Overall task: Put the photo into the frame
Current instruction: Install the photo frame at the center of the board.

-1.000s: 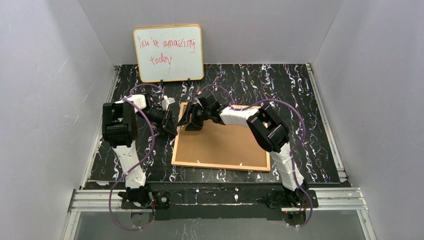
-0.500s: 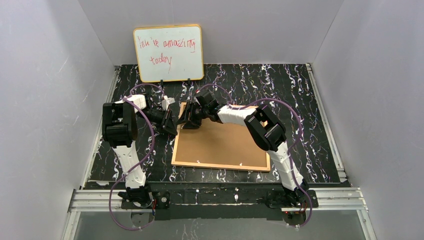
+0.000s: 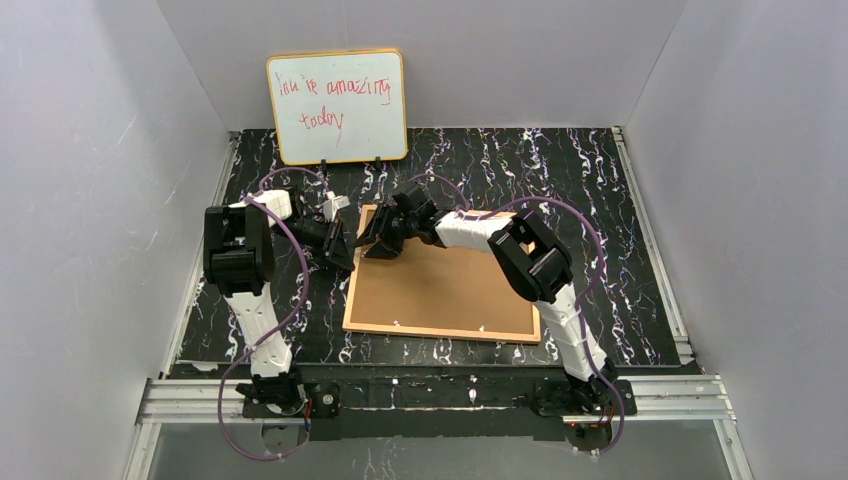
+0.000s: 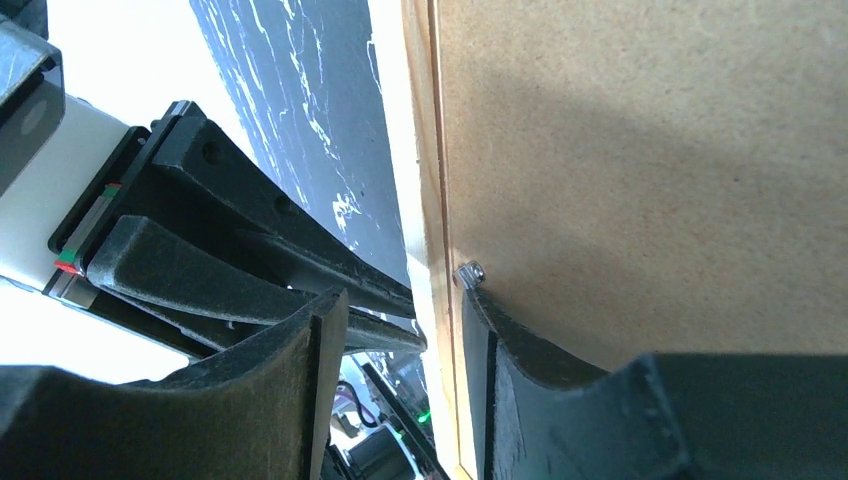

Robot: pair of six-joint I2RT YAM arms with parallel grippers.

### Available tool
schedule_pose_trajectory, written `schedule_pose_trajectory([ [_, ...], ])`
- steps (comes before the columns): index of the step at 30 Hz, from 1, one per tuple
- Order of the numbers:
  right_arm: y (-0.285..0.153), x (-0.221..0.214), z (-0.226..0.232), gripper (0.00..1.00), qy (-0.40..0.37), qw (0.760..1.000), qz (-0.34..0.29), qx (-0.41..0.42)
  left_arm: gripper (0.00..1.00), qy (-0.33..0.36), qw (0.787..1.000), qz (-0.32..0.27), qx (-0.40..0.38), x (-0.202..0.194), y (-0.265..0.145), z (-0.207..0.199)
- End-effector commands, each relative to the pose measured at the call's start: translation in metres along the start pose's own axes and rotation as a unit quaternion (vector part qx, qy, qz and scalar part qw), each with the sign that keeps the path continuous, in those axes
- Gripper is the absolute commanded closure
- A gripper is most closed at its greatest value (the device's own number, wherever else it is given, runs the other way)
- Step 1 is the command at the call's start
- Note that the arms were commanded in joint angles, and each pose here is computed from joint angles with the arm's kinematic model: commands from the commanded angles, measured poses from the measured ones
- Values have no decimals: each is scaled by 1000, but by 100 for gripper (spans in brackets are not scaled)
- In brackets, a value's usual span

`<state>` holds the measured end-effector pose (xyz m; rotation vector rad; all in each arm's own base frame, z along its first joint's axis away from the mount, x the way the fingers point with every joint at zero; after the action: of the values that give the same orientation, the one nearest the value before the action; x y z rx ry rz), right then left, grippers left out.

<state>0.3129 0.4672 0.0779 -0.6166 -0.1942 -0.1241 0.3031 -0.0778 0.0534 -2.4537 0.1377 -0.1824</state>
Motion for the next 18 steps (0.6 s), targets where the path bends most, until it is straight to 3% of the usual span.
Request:
schedule_pose_trajectory([
  [1, 14, 19, -1, 47, -4, 997, -72, -9, 87, 13, 999, 30, 32, -17, 3, 9],
  [18, 24, 27, 13, 54, 18, 994, -105, 7, 87, 16, 999, 35, 24, -26, 5, 7],
])
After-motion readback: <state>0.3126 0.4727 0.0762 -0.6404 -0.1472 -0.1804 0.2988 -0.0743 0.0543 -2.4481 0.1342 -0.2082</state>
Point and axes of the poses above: each gripper's point midway between its finger pads, its own y axis out along the fingers, its own z axis along the line the jaws close on, x = y × z, the point moved 4 cm from there along -y, back along the fingers, and after that the axes turned 13 degrees about -y, right-handed, at the moved point
